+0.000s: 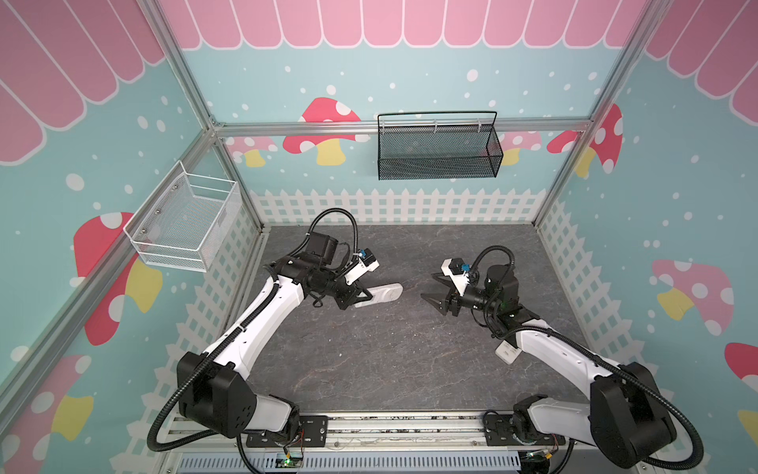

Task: Unload the batteries from the remote control
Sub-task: 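Hold the remote with the left gripper while the right gripper grips its battery cover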

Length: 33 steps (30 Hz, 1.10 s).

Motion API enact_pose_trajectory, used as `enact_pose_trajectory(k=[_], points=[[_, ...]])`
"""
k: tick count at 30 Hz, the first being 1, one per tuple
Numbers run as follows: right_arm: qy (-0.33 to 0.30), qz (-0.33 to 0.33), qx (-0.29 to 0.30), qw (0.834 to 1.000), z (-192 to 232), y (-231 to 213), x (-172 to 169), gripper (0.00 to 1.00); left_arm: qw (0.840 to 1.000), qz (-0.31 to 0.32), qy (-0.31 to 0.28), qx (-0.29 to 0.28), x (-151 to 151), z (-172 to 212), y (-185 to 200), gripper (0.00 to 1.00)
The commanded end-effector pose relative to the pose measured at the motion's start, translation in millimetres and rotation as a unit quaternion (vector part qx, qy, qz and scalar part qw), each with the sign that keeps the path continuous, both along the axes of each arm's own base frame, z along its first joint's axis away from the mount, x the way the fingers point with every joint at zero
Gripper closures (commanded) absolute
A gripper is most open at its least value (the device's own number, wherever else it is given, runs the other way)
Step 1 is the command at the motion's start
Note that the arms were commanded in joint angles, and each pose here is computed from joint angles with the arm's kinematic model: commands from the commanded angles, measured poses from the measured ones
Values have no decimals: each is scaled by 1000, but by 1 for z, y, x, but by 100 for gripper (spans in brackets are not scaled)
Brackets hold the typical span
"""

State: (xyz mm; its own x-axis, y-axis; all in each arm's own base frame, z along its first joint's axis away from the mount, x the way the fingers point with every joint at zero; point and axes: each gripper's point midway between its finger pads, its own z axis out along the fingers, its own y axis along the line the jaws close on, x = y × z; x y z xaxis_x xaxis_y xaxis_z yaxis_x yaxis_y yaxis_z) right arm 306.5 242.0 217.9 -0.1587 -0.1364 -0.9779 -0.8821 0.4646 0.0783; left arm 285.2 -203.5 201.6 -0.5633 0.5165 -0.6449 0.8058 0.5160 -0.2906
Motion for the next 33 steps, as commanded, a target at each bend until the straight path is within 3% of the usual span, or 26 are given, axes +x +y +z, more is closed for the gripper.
enact_pose_trajectory(k=[1,3,5,13,18,23,33], points=[[13,-32,35,999,-8,2,7,26,988,78,79,-110,7,1,-17,100],[46,-48,51,996,-24,3,8,24,979,98,105,-145,7,-13,-13,100],[90,-48,57,993,-42,10,8,16,976,113,114,-148,8,-22,-9,100],[196,-20,89,976,-88,44,1,18,968,86,127,-199,2,-17,-15,100],[218,24,115,969,-87,59,0,20,970,79,122,-195,-2,-24,-13,100],[203,33,117,972,-77,64,5,21,972,80,117,-185,0,-28,-12,100],[212,38,116,970,-80,71,13,46,971,83,125,-184,-1,-29,-12,100]])
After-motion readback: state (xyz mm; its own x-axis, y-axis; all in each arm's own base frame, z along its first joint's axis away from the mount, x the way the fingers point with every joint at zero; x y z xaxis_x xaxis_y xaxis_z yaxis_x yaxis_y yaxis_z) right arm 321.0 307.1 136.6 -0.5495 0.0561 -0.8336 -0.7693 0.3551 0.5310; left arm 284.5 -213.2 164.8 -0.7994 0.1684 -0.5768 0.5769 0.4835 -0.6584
